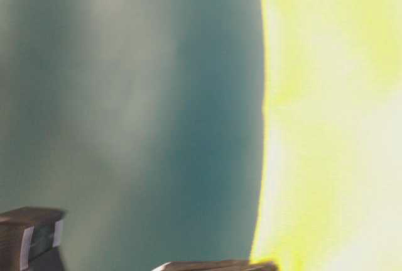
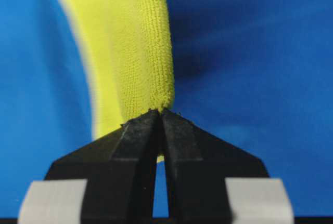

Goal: Fold the yellow towel.

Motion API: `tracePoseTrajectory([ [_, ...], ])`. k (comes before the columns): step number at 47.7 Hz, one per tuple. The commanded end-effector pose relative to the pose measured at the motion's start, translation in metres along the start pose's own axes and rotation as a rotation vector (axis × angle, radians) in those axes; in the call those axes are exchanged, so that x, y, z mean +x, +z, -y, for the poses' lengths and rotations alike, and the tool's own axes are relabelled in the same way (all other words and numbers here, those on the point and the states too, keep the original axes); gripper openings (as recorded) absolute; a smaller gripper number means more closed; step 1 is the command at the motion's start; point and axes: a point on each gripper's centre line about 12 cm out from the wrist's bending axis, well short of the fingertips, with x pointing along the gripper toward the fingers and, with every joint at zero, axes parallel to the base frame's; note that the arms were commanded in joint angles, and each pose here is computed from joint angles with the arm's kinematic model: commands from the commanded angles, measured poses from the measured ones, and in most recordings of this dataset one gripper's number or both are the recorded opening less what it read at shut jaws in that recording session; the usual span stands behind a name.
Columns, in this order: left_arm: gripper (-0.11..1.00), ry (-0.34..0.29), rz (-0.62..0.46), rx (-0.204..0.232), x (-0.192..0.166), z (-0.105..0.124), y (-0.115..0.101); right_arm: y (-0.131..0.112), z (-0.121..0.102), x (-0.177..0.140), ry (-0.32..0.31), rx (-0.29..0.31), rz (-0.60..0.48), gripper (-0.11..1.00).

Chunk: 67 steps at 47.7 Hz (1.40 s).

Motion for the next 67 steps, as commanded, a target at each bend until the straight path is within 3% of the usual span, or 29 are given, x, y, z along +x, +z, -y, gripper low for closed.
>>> tracePoseTrajectory([
  [1,0.04,-0.008,0.036,0.001,-0.010,0.002,0.007,0.008,-0.003,-0.008,0.013,0.001,0.038,0.02],
  [12,0.04,-0.033,0.084,0.018,-0.010,0.012,0.010,0.012,0.006,-0.004,-0.012,0.014,0.047,0.02],
  [26,0.04,-0.107,0.225,0.078,0.007,0.041,0.019,0.037,0.066,0.006,-0.179,0.094,0.098,0.02],
  [32,0.04,-0.138,0.306,0.150,0.020,0.058,0.034,0.055,0.085,0.014,-0.223,0.081,0.146,0.02],
  [45,0.04,-0.137,0.417,0.367,0.046,0.088,0.081,0.093,0.107,0.034,-0.257,0.060,0.213,0.02],
  [51,0.04,-0.132,0.443,0.424,0.053,0.096,0.097,0.104,0.112,0.040,-0.266,0.051,0.223,0.02],
  [67,0.04,-0.129,0.439,0.437,0.058,0.098,0.100,0.110,0.112,0.043,-0.257,0.046,0.248,0.02],
])
